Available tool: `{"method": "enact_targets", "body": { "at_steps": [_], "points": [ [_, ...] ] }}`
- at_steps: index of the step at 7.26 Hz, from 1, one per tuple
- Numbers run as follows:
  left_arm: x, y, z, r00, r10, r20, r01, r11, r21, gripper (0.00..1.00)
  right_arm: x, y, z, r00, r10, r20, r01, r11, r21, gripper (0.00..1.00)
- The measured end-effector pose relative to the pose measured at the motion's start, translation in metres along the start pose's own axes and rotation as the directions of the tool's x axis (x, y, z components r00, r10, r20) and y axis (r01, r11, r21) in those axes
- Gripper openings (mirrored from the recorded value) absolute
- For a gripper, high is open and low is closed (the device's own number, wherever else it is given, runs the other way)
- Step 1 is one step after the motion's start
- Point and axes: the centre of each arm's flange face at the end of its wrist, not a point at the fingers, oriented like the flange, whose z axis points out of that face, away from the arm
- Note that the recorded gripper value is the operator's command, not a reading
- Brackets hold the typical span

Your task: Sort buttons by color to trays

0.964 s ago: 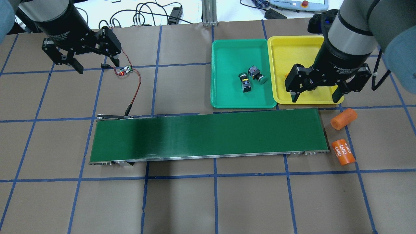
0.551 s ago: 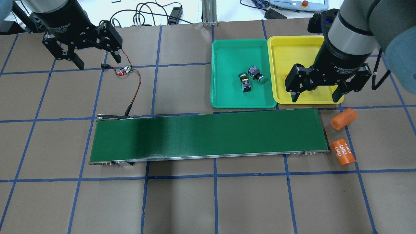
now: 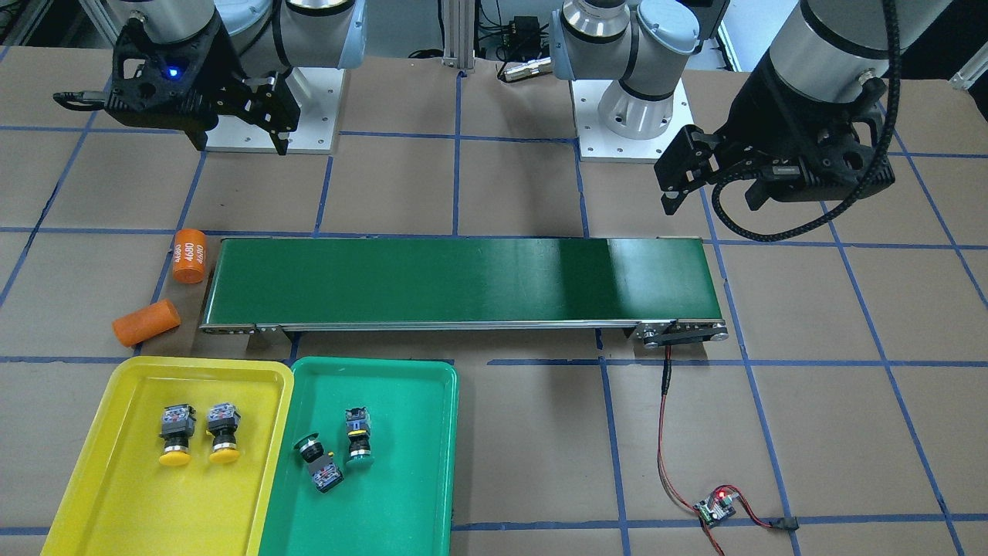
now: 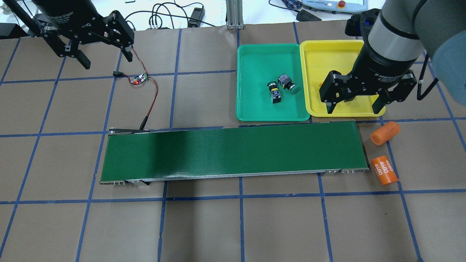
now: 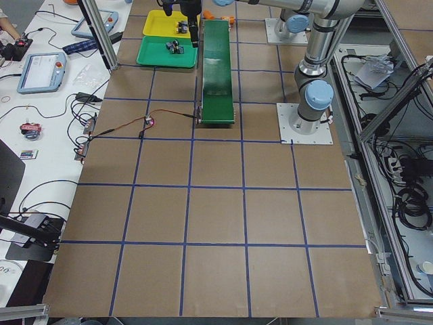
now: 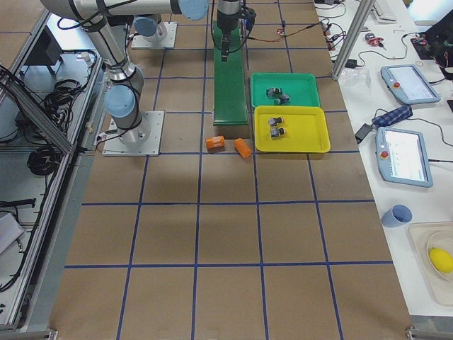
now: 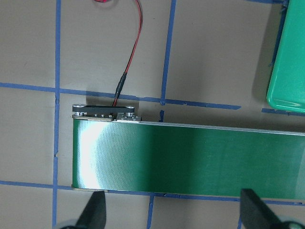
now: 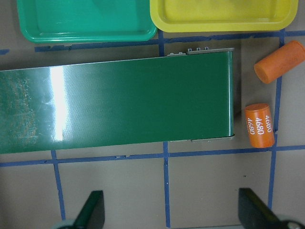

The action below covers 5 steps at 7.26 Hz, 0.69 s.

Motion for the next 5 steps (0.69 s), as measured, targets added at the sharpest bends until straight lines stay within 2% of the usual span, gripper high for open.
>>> {"method": "enact_targets", "body": {
  "at_steps": [5],
  "points": [
    [0.018, 0.010, 0.008, 0.996, 0.093, 0.004, -0.093, 0.996, -0.010, 1.00, 0.000, 0.000, 0.001, 1.000, 0.001, 0.000, -0.001, 1.000, -0.001, 1.00]
  ]
}}
